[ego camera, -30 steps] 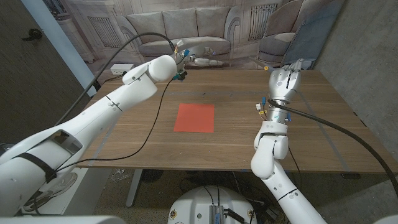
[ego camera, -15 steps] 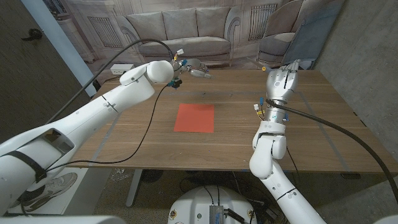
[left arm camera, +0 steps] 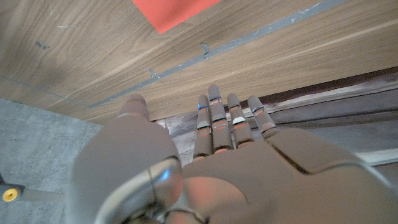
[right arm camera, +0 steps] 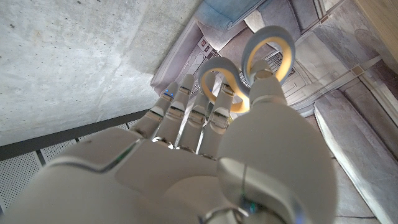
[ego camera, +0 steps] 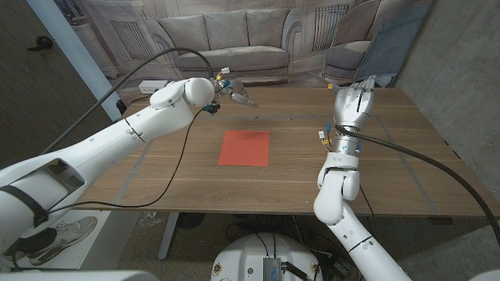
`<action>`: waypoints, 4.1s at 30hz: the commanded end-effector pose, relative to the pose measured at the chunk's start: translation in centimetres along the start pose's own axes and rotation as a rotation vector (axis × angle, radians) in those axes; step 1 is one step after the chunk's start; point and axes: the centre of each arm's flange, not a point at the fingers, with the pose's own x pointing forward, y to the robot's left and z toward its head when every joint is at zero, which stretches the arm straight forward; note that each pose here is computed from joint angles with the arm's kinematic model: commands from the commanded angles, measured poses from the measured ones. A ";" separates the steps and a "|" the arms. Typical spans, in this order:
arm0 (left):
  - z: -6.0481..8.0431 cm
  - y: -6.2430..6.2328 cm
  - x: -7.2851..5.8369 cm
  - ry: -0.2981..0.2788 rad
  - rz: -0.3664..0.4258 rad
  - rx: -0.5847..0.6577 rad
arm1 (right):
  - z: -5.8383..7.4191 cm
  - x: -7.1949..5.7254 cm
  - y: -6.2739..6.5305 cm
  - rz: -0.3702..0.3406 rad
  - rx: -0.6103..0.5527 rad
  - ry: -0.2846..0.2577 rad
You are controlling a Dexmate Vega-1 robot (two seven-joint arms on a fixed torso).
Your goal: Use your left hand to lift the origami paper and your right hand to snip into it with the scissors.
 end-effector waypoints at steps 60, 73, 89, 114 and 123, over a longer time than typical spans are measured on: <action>-3.5 -8.8 3.4 0.301 -0.104 0.418 | 0.4 -0.9 0.2 0.018 0.095 -0.041; -3.1 -9.4 3.6 0.279 -0.054 0.449 | 0.5 -0.9 0.1 0.014 0.092 -0.043; -3.1 -10.5 3.8 0.290 -0.048 0.488 | 0.4 -0.9 0.4 0.025 0.098 -0.046; -2.2 -12.6 5.4 0.245 -0.002 0.518 | 0.7 -0.7 1.7 0.039 0.089 -0.055; -2.7 -13.6 6.1 0.242 -0.023 0.505 | 1.2 -0.2 2.1 0.044 0.084 -0.062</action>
